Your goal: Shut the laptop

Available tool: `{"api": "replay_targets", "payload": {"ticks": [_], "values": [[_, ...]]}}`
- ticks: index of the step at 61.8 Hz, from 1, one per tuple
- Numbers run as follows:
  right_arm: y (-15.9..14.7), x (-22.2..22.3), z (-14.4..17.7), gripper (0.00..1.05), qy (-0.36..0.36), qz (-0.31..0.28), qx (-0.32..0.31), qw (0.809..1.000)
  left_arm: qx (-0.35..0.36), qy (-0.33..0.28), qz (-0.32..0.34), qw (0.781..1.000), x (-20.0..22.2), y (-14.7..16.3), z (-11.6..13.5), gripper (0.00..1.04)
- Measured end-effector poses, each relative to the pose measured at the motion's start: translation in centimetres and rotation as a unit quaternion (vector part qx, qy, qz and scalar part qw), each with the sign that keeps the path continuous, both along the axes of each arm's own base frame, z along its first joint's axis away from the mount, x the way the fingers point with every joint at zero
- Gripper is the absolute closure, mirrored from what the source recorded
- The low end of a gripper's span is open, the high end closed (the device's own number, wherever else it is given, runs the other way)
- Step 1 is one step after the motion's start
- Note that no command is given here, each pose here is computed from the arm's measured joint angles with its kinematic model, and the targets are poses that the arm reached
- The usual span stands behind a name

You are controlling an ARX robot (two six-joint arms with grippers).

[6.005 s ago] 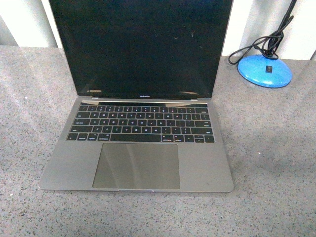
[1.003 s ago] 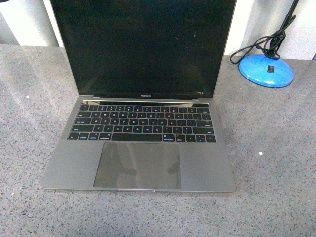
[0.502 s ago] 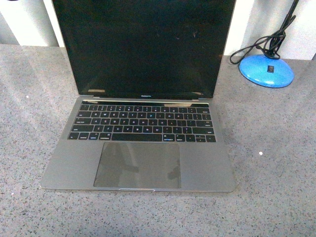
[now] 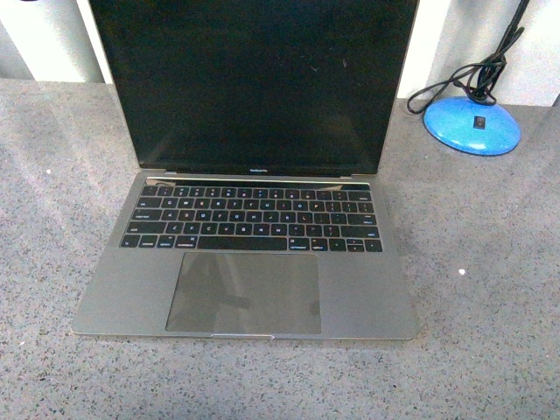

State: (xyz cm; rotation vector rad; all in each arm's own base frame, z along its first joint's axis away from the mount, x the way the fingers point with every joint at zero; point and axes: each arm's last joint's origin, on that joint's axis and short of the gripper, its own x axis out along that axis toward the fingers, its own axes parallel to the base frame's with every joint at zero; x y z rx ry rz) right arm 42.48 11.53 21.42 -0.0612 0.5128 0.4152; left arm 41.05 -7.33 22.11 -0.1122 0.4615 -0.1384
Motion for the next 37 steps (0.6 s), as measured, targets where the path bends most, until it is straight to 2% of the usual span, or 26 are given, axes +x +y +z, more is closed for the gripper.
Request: {"api": "replay_targets", "payload": {"ticks": [37], "values": [[1.2,-2.2,0.2,1.04,0.011,-0.021,0.002,1.000,-0.021,0.036,0.006,0.999,-1.7,1.3,0.4,1.01]]}}
